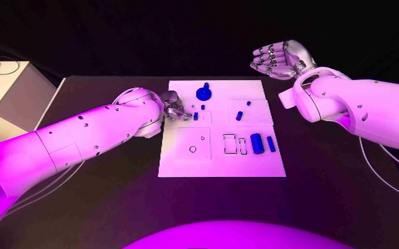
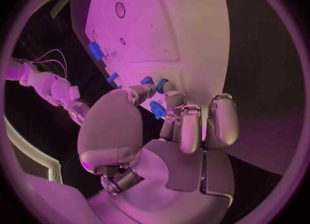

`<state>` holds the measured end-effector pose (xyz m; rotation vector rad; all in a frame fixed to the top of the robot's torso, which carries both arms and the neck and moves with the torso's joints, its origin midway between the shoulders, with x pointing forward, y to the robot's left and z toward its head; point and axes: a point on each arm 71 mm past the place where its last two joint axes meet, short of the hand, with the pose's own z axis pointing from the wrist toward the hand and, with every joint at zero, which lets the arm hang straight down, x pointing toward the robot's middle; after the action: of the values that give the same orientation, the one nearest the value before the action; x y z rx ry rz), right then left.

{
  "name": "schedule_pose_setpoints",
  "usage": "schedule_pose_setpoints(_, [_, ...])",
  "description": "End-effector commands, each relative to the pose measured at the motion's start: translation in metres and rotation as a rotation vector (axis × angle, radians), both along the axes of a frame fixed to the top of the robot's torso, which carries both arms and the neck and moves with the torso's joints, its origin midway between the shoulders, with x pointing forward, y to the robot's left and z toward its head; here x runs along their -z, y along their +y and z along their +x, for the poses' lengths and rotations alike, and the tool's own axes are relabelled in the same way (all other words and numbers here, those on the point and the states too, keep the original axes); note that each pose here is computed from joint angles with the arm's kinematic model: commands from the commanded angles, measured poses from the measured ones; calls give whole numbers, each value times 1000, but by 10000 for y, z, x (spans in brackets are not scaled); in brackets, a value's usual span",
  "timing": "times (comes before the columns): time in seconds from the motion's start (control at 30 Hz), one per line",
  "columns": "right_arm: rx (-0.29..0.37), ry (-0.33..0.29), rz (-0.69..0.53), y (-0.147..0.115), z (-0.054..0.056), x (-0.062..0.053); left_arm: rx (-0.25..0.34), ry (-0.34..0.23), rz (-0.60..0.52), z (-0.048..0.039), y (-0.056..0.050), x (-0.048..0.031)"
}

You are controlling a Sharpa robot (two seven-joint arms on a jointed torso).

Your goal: Assemble the parts on the task board

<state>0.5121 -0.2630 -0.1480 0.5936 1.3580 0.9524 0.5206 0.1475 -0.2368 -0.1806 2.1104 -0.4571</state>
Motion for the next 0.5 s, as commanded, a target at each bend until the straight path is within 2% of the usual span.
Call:
schedule_pose_setpoints(0.03, [-16, -2, -1, 14, -5, -4, 1, 48, 34, -55, 21, 135])
schedule_pose_setpoints(0.5, [-12, 3, -2, 2, -1, 1, -20, 25, 26, -50, 74, 114])
